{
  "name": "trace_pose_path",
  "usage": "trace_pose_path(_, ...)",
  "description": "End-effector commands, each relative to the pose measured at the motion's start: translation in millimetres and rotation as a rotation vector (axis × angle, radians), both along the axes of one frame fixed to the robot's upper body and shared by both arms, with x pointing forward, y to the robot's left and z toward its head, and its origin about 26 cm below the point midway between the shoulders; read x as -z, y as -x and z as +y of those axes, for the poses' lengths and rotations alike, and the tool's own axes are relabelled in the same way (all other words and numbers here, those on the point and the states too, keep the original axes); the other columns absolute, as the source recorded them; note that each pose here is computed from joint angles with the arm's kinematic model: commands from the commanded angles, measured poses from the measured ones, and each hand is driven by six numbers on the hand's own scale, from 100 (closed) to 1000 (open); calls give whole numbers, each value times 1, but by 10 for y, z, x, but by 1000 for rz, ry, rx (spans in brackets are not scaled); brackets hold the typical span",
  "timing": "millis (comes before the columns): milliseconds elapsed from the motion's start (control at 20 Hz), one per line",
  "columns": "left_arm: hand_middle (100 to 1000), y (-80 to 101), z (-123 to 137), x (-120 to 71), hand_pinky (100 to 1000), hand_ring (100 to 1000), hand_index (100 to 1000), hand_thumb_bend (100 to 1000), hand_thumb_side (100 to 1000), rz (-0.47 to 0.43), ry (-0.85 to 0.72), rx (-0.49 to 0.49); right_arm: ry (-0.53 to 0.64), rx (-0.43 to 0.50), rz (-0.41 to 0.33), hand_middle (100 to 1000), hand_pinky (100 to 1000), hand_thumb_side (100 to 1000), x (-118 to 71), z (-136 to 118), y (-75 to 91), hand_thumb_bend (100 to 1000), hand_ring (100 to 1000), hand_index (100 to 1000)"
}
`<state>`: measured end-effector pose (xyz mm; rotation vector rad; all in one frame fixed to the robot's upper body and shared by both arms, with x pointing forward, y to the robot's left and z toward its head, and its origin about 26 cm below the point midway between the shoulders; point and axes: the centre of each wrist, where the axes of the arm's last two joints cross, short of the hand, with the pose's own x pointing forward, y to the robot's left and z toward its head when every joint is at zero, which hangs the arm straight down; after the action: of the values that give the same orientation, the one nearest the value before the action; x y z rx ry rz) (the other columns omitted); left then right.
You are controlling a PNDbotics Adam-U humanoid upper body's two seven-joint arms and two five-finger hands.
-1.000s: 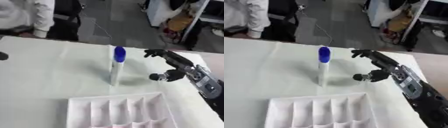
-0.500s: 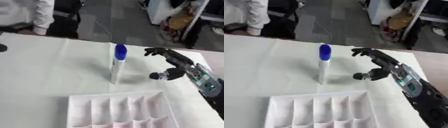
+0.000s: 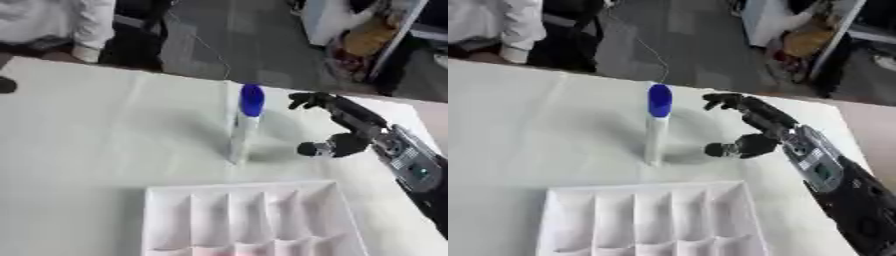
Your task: Pick up objects on the table and place them in the box.
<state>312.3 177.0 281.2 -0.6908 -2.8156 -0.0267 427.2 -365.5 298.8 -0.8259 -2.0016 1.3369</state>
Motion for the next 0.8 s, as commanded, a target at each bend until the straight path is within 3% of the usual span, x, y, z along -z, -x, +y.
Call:
trace_pose_path(50,711,46,-42,-78,596,585,862,589,991,-38,3,24,1,24,-32,787,856,786,-163,-20,-7,751,952,976)
trace_pose_path(350,712,53,-91,-94,599,586,861,588,991,-50,14,42,-43,53,-33,770,845,783,-123,51,-170,761,946,965)
trace_pose_path(800,714,61,-137,-128,603,591,861,588,990,-66,24,63,17,53,-37,784,857,792,-113,211,-296,759,952,967)
